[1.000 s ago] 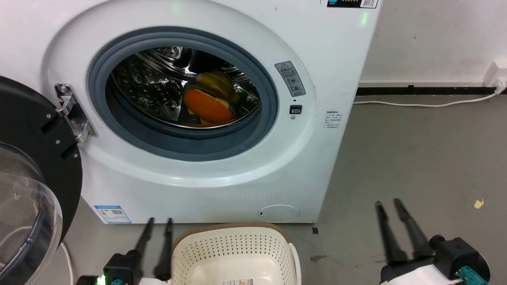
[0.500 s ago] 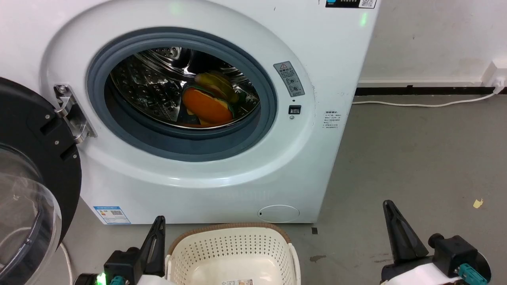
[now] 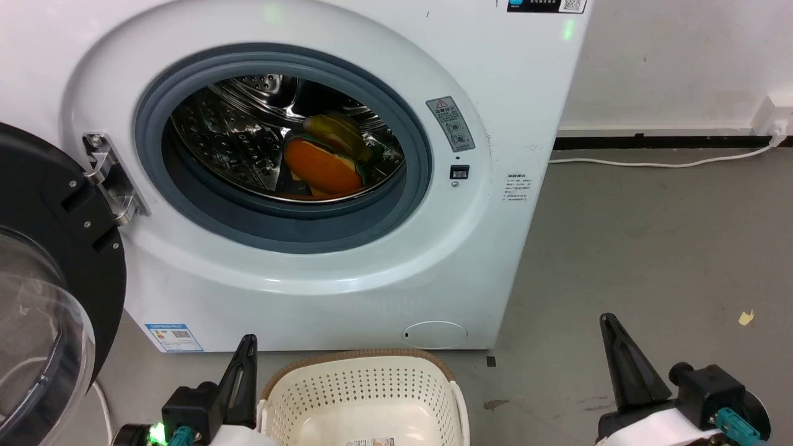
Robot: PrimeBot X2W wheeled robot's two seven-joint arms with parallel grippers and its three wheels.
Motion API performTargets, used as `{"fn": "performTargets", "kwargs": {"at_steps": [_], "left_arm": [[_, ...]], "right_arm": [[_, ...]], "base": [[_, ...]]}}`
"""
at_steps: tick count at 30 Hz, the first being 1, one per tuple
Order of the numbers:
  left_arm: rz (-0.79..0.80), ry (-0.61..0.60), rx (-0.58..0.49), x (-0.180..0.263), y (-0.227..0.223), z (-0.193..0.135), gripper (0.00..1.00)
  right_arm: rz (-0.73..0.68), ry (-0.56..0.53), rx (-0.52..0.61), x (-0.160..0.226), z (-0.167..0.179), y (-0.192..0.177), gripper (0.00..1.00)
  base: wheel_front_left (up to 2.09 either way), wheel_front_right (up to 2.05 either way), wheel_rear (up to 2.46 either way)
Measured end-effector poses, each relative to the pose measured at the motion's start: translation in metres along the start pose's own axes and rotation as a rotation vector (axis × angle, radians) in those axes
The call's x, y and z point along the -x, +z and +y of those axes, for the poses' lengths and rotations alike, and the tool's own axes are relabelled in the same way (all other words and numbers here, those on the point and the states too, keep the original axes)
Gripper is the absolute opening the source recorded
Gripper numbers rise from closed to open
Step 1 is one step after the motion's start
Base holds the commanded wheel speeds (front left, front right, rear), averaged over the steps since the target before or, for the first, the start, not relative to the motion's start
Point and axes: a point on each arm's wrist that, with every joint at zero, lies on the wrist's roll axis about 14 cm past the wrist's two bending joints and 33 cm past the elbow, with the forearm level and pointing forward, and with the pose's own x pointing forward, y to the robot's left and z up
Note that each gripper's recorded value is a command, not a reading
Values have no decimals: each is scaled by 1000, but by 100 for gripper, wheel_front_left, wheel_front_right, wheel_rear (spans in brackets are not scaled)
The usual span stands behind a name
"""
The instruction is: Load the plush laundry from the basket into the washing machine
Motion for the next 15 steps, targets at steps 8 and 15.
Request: {"fn": "performTargets", "kwargs": {"at_steps": [8,15], "left_arm": [[4,1,0,-2,2,-1,0],[8,-1,-10,-3,2,-1,0]], "right_arm": [[14,-4,10,0,-2,-1,0],[26,-7,19,0,-3,-2,0]], "base": [[0,0,0],[0,0,0]]}}
